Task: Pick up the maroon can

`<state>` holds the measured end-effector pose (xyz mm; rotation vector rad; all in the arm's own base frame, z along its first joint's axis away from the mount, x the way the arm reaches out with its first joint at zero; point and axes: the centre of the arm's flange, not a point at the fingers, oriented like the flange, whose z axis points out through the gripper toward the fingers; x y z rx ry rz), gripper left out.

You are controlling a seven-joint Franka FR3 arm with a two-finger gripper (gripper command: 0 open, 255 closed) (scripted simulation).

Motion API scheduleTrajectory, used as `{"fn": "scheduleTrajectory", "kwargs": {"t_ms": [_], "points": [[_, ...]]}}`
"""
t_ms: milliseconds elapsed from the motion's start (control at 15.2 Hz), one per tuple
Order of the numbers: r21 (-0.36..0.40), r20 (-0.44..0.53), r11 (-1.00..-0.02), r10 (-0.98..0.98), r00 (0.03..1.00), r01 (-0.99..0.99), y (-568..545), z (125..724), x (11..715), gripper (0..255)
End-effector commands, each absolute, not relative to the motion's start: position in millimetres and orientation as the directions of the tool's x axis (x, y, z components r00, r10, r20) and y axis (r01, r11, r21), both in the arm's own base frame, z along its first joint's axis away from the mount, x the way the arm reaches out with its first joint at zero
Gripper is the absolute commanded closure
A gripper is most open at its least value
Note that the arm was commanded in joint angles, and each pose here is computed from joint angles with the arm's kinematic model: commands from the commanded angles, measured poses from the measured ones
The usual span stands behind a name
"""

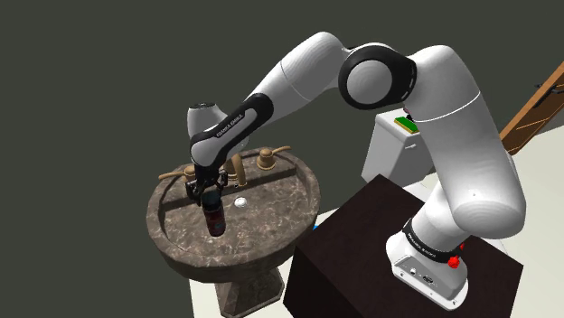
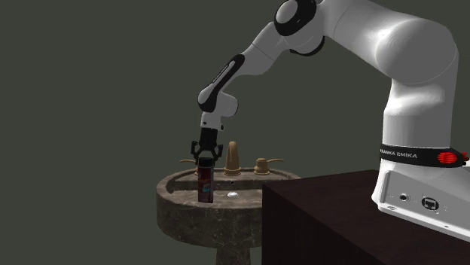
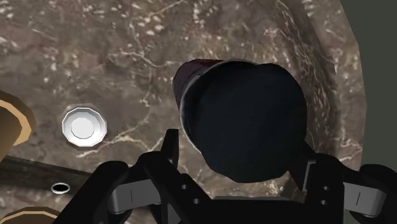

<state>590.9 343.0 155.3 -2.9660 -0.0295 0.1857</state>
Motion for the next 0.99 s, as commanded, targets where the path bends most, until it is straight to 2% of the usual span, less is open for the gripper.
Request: {"fn": "scheduleTrajectory", "kwargs": {"t_ms": [0,264,924], "points": [[-0.168,-0.126,-0.986,0.031,0.992,0.009,343,153,590,255],[-0.168,-0.126,-0.986,0.031,0.992,0.009,343,154,591,255],[-0.168,-0.126,-0.986,0.031,0.992,0.009,343,207,591,255]]}}
